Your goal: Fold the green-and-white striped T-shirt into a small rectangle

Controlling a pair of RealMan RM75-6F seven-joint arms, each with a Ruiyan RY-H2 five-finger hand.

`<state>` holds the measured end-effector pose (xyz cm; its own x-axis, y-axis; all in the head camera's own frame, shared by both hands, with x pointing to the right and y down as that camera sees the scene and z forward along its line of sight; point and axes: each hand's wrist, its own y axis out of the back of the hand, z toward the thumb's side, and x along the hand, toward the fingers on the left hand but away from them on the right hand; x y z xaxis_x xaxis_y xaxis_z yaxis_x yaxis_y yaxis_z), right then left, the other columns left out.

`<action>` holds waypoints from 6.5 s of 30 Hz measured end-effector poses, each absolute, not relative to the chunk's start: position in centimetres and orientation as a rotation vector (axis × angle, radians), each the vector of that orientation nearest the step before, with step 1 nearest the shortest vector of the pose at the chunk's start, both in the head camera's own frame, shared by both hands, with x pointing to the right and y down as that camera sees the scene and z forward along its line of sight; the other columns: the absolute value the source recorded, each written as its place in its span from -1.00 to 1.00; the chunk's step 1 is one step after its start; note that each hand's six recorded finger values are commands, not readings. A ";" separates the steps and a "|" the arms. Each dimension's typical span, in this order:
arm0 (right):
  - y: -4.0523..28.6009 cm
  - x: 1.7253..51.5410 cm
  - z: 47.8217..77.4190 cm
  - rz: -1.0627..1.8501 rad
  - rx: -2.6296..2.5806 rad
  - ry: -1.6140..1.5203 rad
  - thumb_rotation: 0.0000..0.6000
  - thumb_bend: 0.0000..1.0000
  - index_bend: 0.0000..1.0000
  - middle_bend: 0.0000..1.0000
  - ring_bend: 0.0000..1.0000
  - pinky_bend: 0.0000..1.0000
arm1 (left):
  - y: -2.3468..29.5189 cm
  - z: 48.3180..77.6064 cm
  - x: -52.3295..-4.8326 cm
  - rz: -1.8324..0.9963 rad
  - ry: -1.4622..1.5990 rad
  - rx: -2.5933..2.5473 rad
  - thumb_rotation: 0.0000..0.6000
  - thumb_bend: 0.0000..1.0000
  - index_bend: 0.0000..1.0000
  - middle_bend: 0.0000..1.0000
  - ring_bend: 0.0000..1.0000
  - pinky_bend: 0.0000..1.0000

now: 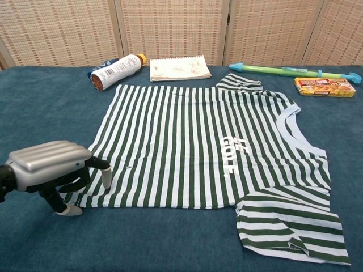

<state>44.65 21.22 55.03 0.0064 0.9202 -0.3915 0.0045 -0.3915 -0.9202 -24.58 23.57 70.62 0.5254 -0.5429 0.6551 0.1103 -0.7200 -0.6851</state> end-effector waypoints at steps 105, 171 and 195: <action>21.8 30.1 71.5 1.212 -1.933 -0.295 1.00 -0.65 -0.08 0.81 0.98 1.00 | 23.3 71.4 -22.9 -1.186 0.457 -2.085 1.00 0.07 0.21 0.92 0.79 1.00; 22.9 27.9 62.8 1.025 -2.185 -0.476 1.00 0.04 0.33 0.92 1.00 1.00 | 24.5 63.6 -26.0 -1.056 0.630 -2.357 1.00 0.07 0.27 0.92 0.80 1.00; 27.0 29.9 55.6 1.028 -2.417 -0.567 1.00 0.04 0.36 0.94 1.00 1.00 | 28.8 55.9 -31.7 -1.089 0.810 -2.427 1.00 0.07 0.28 0.92 0.80 1.00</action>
